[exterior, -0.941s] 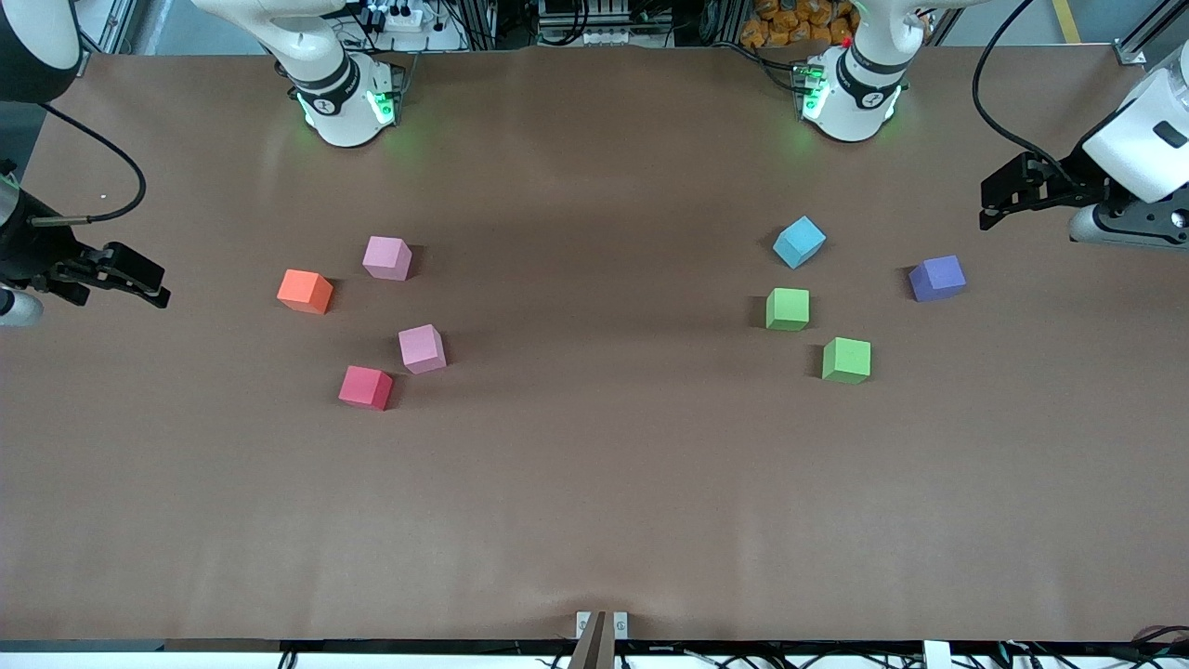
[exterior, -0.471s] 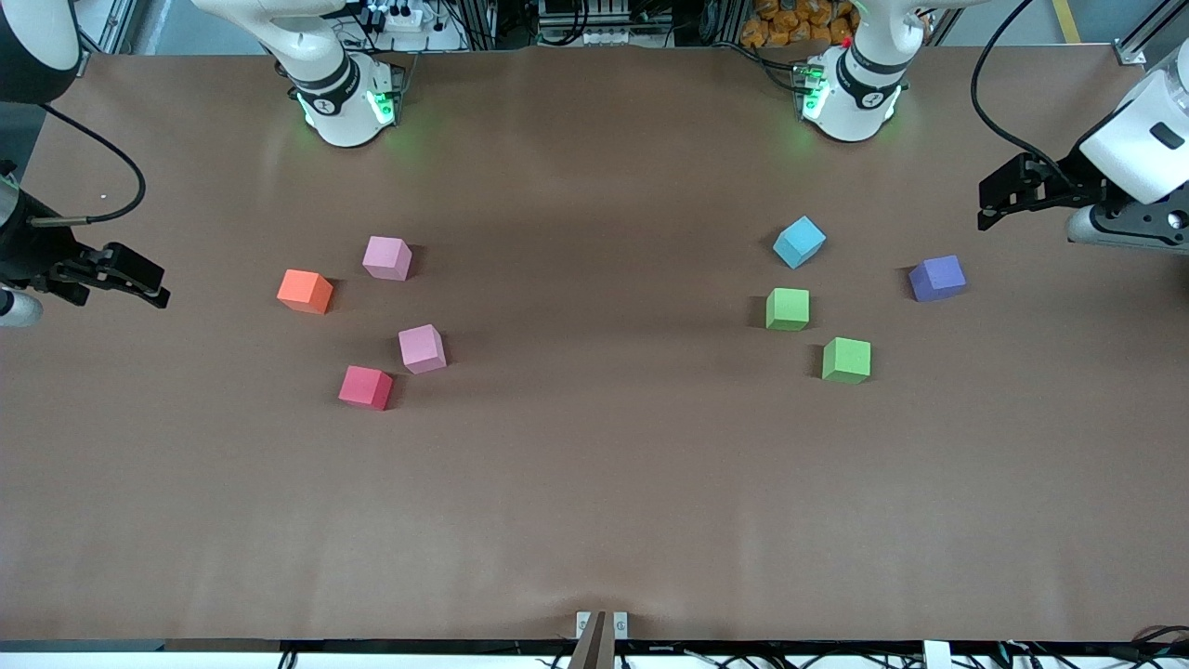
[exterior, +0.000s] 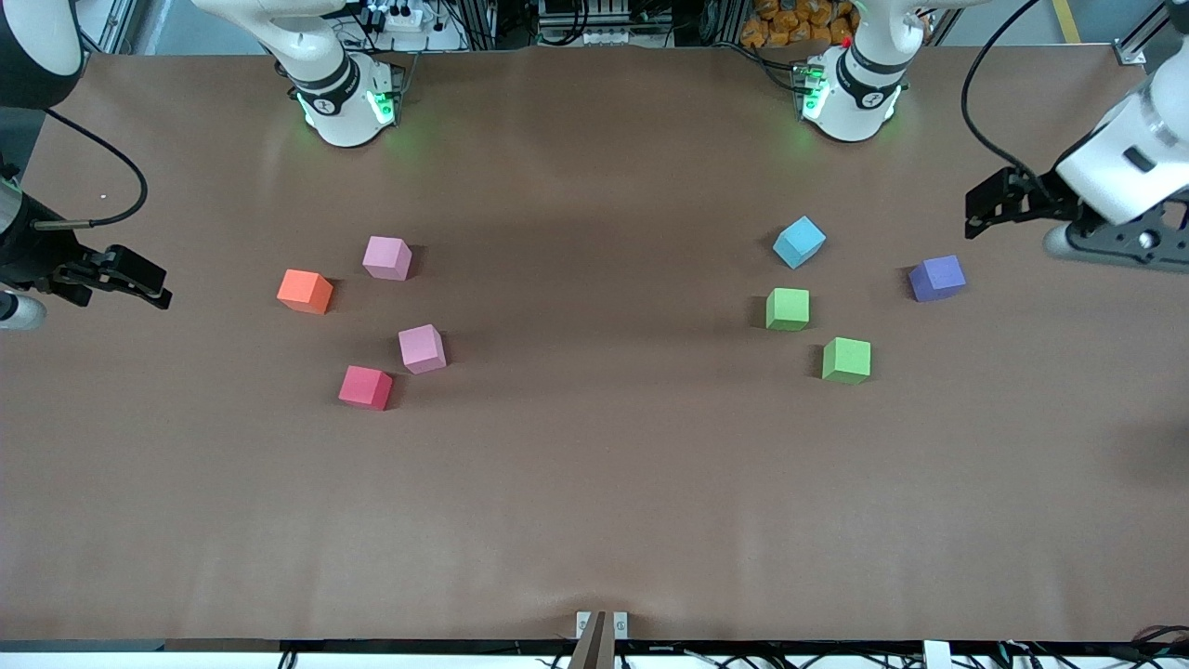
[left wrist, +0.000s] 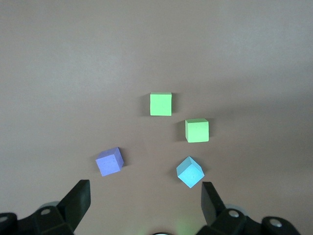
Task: Arrange blocks into number 1
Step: 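Move the left gripper toward the green cube beside the purple cube, then grasp the green cube with the left gripper while the right gripper reaches orange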
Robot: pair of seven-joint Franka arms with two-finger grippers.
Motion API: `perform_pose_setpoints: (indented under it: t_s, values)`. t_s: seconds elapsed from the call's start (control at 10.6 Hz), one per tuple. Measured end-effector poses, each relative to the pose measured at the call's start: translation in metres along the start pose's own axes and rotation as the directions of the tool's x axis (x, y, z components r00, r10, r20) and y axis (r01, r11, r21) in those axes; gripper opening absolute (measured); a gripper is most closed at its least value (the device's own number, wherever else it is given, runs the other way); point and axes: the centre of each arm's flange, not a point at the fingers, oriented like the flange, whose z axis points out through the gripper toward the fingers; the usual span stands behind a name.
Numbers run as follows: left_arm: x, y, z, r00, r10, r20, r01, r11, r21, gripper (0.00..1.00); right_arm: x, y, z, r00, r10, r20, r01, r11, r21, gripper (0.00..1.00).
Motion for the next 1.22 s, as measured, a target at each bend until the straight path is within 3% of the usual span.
perform_pose_setpoints:
  t_s: [0.47,1.22]
  values:
    - [0.051,0.020,0.082,0.998,-0.003,0.064,0.004,1.000,-0.018,1.00,0.001,0.000,0.002,1.000,0.003,0.001,-0.003,1.000,0.000,1.00]
    - [0.097,0.019,0.199,0.995,-0.004,0.095,0.007,0.999,-0.038,1.00,0.000,-0.003,0.001,1.000,0.007,0.001,-0.007,1.000,0.000,1.00]
